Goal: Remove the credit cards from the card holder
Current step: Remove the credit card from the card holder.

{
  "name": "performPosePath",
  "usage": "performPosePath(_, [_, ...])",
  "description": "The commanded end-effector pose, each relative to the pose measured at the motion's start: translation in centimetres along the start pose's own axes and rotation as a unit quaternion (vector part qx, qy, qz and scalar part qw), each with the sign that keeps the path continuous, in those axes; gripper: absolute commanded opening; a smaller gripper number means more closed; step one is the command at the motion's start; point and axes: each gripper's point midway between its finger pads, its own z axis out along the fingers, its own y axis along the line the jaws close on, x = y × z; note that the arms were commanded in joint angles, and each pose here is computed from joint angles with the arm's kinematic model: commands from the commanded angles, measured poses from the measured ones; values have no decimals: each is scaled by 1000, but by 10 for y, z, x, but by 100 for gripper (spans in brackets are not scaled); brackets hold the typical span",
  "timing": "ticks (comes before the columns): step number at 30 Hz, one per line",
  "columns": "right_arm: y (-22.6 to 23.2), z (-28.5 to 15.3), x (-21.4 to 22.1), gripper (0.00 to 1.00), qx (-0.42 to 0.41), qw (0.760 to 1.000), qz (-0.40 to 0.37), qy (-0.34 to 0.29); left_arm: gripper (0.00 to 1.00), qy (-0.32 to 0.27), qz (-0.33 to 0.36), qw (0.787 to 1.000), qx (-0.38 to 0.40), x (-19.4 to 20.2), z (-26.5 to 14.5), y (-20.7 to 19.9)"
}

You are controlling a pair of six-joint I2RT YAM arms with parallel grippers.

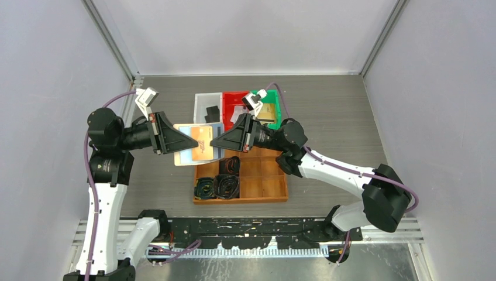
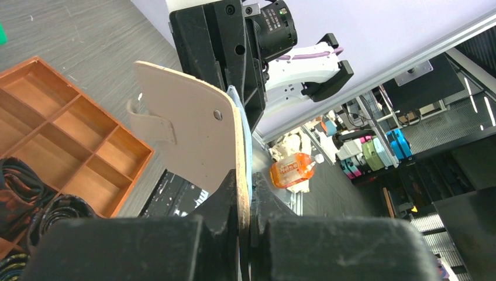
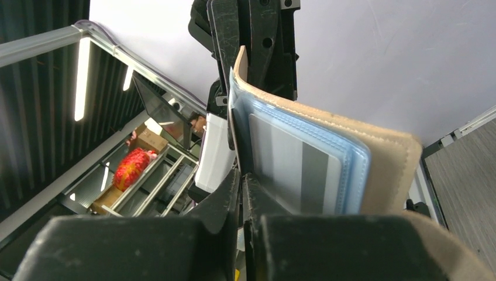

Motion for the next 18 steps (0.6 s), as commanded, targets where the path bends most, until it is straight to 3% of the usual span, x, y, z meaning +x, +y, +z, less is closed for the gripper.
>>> performPosePath(1, [28, -5, 1, 5, -39, 999, -38, -1, 0, -6, 47, 999, 9, -6, -2, -18])
performPosePath(3, [29, -7, 1, 1, -40, 998, -41, -6, 0, -6, 46, 999, 8, -6, -2, -18])
performPosePath(16, [30, -17, -3, 1, -34, 998, -49, -34, 0, -9, 50, 999, 7, -7, -2, -20])
performPosePath(18, [34, -13, -2, 8, -40, 998, -49, -31, 0, -12, 51, 999, 3, -8, -2, -19])
